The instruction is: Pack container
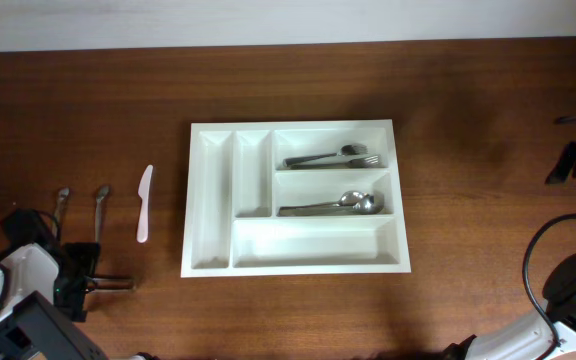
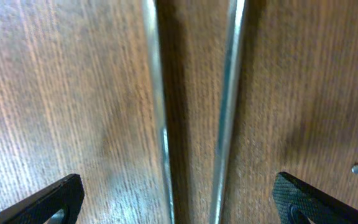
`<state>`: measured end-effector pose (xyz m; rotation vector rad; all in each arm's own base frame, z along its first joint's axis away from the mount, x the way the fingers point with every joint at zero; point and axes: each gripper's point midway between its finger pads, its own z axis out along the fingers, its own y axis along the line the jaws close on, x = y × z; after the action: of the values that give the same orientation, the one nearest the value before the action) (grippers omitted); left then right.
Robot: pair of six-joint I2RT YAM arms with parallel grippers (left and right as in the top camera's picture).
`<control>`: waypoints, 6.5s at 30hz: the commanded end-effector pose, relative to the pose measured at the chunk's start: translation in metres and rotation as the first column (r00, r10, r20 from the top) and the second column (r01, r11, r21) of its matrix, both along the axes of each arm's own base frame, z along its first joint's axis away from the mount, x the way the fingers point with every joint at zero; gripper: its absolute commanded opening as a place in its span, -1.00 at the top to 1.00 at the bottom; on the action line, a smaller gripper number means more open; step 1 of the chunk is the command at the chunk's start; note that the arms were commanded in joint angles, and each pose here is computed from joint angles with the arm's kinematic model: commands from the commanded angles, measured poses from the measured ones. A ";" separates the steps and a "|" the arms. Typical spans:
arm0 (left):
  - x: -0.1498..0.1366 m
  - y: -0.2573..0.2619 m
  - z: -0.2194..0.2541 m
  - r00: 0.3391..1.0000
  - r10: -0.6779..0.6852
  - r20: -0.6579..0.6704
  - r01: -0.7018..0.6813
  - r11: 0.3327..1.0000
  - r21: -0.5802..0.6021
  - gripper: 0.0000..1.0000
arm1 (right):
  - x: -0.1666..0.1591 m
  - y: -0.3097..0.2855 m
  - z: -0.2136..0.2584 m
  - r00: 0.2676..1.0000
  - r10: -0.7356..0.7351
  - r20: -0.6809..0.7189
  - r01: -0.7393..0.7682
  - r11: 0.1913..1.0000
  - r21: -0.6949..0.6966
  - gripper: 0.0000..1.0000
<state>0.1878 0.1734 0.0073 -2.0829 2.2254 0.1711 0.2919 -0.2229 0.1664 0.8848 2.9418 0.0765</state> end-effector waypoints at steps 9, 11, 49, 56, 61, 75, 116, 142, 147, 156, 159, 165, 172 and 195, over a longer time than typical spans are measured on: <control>-0.004 0.005 -0.002 0.999 0.049 0.019 -0.049 0.999 -0.010 -0.98 | -0.001 0.000 0.005 1.000 -0.016 0.015 0.016 1.000 -0.003 -0.98; -0.003 0.006 -0.002 0.999 0.049 0.024 -0.049 0.999 -0.006 -0.98 | -0.001 0.000 0.005 1.000 -0.016 0.015 0.016 1.000 -0.003 -0.98; -0.003 -0.012 -0.021 0.997 0.073 0.004 -0.072 0.990 -0.125 -0.98 | -0.001 0.000 0.005 1.000 -0.016 0.015 0.016 1.000 -0.003 -0.98; -0.007 -0.009 -0.023 0.997 0.074 -0.022 -0.076 0.991 -0.106 -0.98 | -0.001 0.000 0.005 1.000 -0.016 0.015 0.016 1.000 -0.003 -0.98; -0.007 -0.009 -0.023 0.997 0.074 -0.022 -0.075 0.991 -0.106 -0.98 | -0.001 0.000 0.005 1.000 -0.016 0.015 0.016 1.000 -0.003 -0.98; -0.011 -0.005 -0.023 0.997 0.073 -0.040 -0.076 0.994 -0.081 -0.24 | -0.001 0.000 0.005 1.000 -0.016 0.015 0.016 1.000 -0.003 -0.98; 0.151 -0.120 0.194 0.395 -0.841 0.371 0.763 0.525 0.377 0.95 | -0.001 0.000 0.005 1.000 -0.016 0.015 0.016 1.000 -0.003 -0.98; 0.094 -0.360 0.191 -0.650 -0.759 0.029 0.683 -0.568 0.459 0.74 | -0.001 0.000 0.005 1.000 -0.016 0.015 0.016 1.000 -0.003 -0.98; 0.099 -0.370 0.190 -0.719 -0.695 -0.033 0.599 -0.643 0.477 0.74 | -0.001 0.000 0.005 1.000 -0.016 0.015 0.016 1.000 -0.003 -0.98; 0.095 -0.392 0.198 -0.863 -0.491 -0.118 0.367 -0.770 0.521 0.72 | -0.001 0.000 0.005 1.000 -0.016 0.015 0.016 1.000 -0.003 -0.98; 0.090 -0.403 0.198 -0.895 -0.422 -0.147 0.292 -0.800 0.523 0.72 | -0.001 0.000 0.005 1.000 -0.016 0.015 0.016 1.000 -0.003 -0.98; 0.083 -0.420 0.177 -0.925 -0.355 -0.134 0.254 -0.842 0.477 0.71 | -0.001 0.000 0.005 1.000 -0.016 0.015 0.016 1.000 -0.003 -0.98; 0.084 -0.426 0.135 -0.937 -0.334 -0.101 0.277 -0.888 0.367 0.68 | -0.001 0.000 0.005 1.000 -0.016 0.015 0.016 1.000 -0.003 -0.98; 0.065 -0.433 0.071 -0.984 -0.178 -0.024 0.169 -0.965 0.200 0.53 | -0.001 0.000 0.005 1.000 -0.016 0.015 0.016 1.000 -0.003 -0.98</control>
<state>0.2518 -0.2533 0.0778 1.8289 2.1850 -0.2687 0.2918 -0.2231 0.1662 0.8867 2.9417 0.0768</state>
